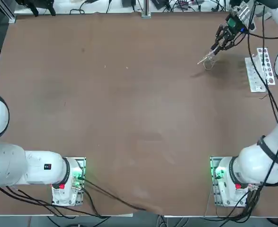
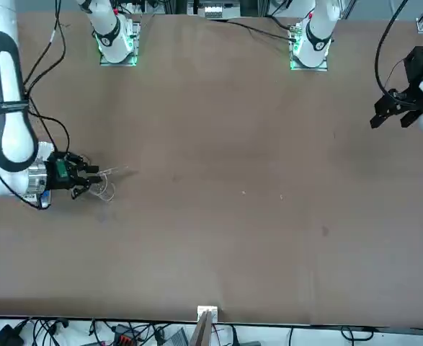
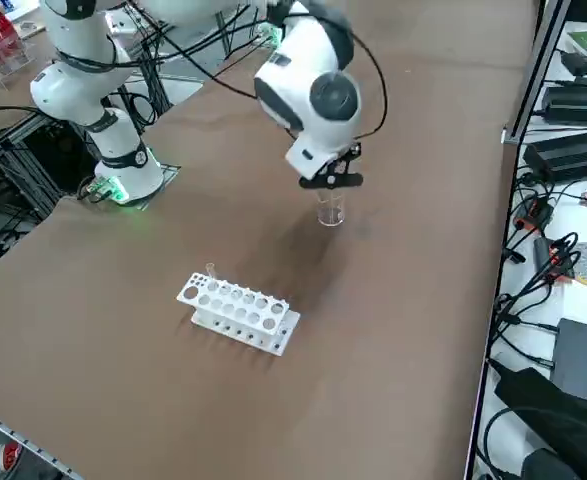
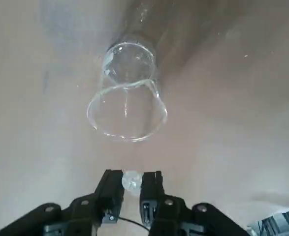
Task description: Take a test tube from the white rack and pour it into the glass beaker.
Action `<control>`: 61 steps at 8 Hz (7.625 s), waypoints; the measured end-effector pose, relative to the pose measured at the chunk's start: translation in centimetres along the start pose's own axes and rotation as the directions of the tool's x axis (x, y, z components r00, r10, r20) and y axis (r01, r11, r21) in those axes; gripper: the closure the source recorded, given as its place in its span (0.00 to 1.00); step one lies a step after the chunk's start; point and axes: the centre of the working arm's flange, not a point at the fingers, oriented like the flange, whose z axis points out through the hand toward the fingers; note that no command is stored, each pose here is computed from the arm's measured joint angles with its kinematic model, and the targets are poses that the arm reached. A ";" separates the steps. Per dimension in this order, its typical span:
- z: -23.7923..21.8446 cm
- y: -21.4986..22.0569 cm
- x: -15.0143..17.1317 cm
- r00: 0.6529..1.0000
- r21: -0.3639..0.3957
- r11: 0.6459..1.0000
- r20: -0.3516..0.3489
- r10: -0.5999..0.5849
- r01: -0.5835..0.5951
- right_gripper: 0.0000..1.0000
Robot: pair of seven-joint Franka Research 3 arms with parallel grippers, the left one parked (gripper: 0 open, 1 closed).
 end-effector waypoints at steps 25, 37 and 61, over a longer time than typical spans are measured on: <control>4.5 5.8 7.7 0.905 0.329 0.939 0.422 -0.056 -0.096 0.79; 5.2 6.4 8.7 0.889 0.355 0.930 0.451 -0.079 -0.097 0.79; -18.2 2.3 2.5 0.414 -0.107 0.934 -0.909 0.047 -0.341 0.78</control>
